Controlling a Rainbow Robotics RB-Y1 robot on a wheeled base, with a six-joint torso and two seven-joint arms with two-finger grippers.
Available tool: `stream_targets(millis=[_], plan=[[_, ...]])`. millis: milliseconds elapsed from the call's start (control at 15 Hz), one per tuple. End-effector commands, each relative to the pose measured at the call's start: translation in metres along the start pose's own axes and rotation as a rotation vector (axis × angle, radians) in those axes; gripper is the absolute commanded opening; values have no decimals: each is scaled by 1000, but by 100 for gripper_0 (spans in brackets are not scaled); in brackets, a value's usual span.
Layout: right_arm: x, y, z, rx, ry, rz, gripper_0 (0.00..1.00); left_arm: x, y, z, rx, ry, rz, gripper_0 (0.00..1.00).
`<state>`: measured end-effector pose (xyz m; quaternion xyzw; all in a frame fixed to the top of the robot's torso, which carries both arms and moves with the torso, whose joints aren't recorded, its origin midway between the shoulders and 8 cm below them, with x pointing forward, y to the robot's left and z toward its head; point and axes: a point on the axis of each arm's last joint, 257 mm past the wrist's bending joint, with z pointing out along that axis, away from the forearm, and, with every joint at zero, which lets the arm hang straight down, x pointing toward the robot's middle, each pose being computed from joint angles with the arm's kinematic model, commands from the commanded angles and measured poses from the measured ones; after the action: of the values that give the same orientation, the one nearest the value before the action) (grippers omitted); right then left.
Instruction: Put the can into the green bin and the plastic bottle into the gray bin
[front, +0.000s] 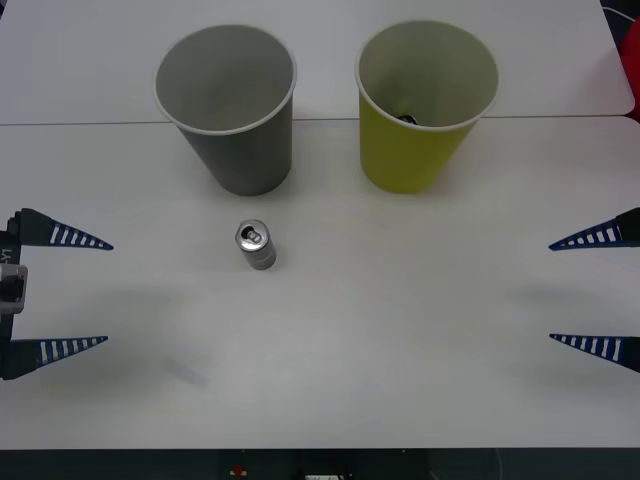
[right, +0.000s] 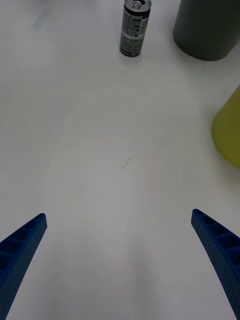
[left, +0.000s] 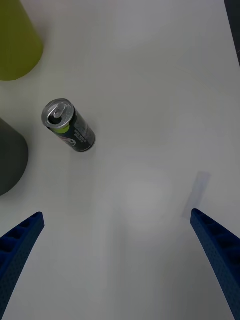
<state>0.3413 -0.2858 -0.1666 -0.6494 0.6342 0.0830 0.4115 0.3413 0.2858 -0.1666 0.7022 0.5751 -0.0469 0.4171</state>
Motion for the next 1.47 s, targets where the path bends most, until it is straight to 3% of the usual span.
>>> stream_targets(millis=[67, 133, 200, 467, 600, 800, 933, 1133, 1467], plan=[[0, 0, 0, 0, 0, 0, 100, 0, 0, 0, 0, 0, 0, 100], [0, 0, 0, 0, 0, 0, 100, 0, 0, 0, 0, 0, 0, 100], [0, 0, 0, 0, 0, 0, 100, 0, 3, 2, -32, -23, -30, 100], [0, 0, 0, 0, 0, 0, 100, 0, 6, -2, -47, -29, -34, 100], [0, 0, 0, 0, 0, 0, 100, 9, 7, -4, -59, -35, -79, 100], [0, 0, 0, 0, 0, 0, 100, 16, 1, 3, -62, -97, -191, 100], [0, 0, 0, 0, 0, 0, 100, 21, 0, 12, -84, -134, -237, 100], [0, 0, 0, 0, 0, 0, 100, 28, 2, 24, -134, -173, -229, 100], [0, 0, 0, 0, 0, 0, 100, 38, -2, 48, -187, -254, -282, 100]])
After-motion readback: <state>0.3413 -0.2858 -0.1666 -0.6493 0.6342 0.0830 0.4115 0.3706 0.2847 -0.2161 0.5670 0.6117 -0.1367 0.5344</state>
